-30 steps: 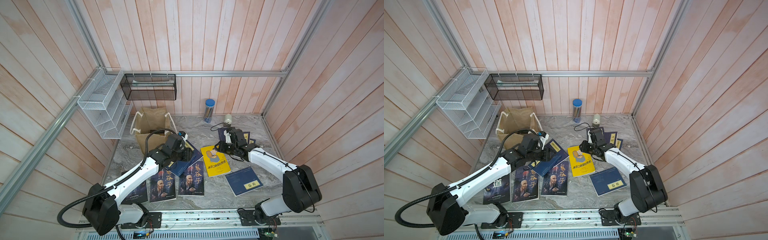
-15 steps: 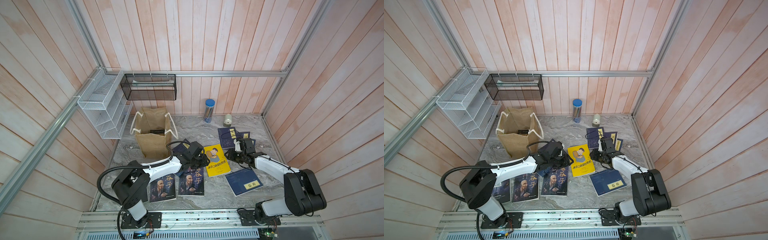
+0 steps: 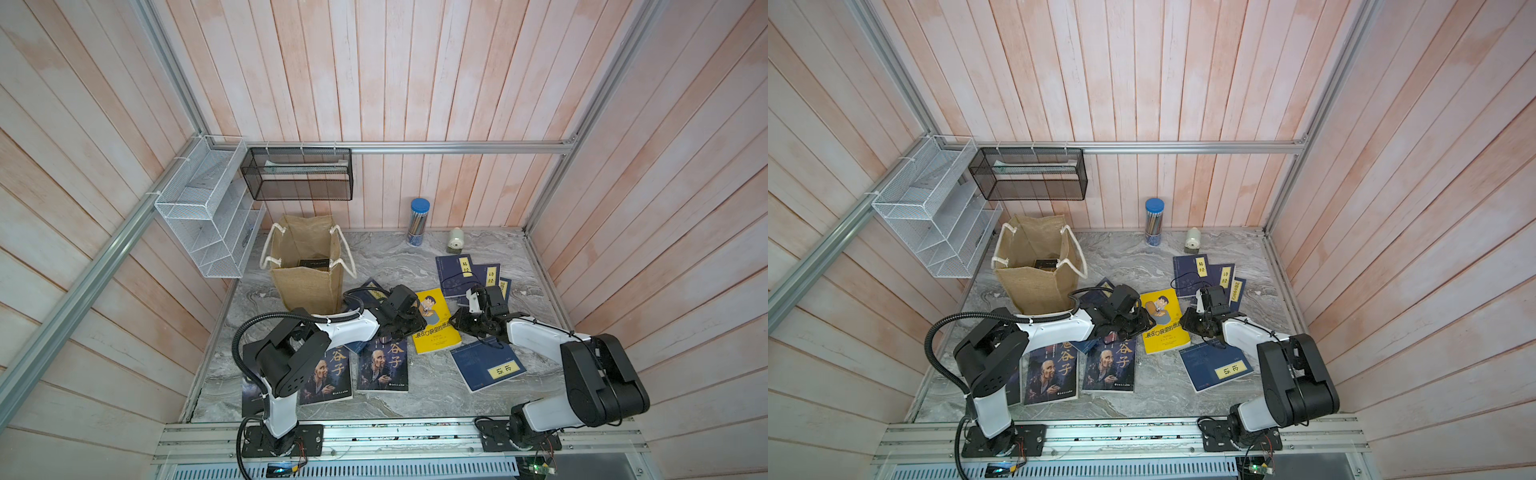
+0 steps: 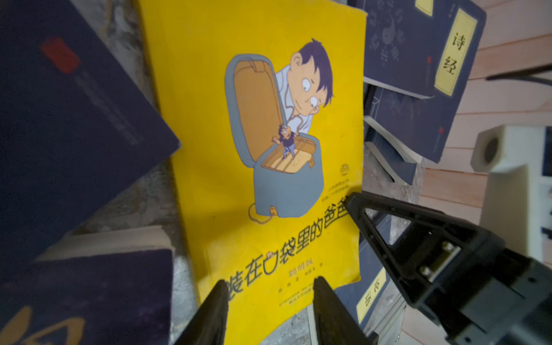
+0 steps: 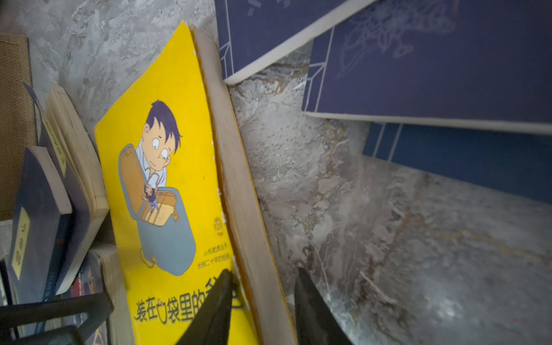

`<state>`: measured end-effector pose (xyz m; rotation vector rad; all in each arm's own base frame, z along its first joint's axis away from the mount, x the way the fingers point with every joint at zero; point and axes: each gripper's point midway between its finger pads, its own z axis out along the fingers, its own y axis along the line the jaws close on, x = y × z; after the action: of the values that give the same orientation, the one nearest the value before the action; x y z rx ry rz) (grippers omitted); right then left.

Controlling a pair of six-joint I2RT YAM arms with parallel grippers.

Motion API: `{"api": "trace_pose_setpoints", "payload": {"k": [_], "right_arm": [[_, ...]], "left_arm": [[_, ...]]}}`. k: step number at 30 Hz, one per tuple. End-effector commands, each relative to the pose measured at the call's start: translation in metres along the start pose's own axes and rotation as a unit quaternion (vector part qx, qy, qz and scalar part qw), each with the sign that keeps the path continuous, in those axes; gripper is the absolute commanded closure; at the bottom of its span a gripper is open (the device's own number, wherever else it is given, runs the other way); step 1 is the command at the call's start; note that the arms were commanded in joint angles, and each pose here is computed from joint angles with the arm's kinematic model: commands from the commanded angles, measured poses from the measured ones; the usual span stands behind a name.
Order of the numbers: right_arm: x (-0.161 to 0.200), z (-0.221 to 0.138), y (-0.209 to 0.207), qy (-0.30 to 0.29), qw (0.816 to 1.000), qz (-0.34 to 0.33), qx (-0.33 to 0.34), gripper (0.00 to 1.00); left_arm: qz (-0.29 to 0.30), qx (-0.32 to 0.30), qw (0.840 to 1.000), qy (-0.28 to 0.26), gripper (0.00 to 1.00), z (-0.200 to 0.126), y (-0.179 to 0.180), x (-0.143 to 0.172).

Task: Put the books into the canvas bag
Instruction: Pick up the book from the center of the board.

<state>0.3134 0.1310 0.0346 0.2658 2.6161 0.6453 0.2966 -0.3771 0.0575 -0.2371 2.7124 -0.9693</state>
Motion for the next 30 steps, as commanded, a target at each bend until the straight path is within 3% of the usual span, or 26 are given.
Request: {"api": "trace_pose_setpoints", "payload": {"k": [1,6,18,27,30], "right_arm": [[0.01,0.006,-0.001,0.017,1.0,-0.008,-0.005,0.64],[0.017,0.009,-0.005,0.03,0.999,-0.014,-0.001,0.65],[0.02,0.011,-0.005,0.038,0.999,-0.011,-0.004,0.68],[0.023,0.012,-0.006,0.04,0.999,-0.005,-0.003,0.69],[0.025,0.014,-0.007,0.044,0.999,-0.006,-0.002,0.69]], "left_arm": [[-0.016,-0.03,0.999,-0.018,0.51,0.011,0.017,-0.004],[-0.028,-0.071,0.997,-0.026,0.51,0.016,0.033,-0.006],[-0.036,-0.086,0.995,-0.035,0.5,0.005,0.046,-0.007],[-0.052,-0.075,0.996,-0.021,0.49,0.004,0.056,0.001],[-0.051,-0.039,0.998,-0.015,0.48,0.01,0.046,0.002]]}}
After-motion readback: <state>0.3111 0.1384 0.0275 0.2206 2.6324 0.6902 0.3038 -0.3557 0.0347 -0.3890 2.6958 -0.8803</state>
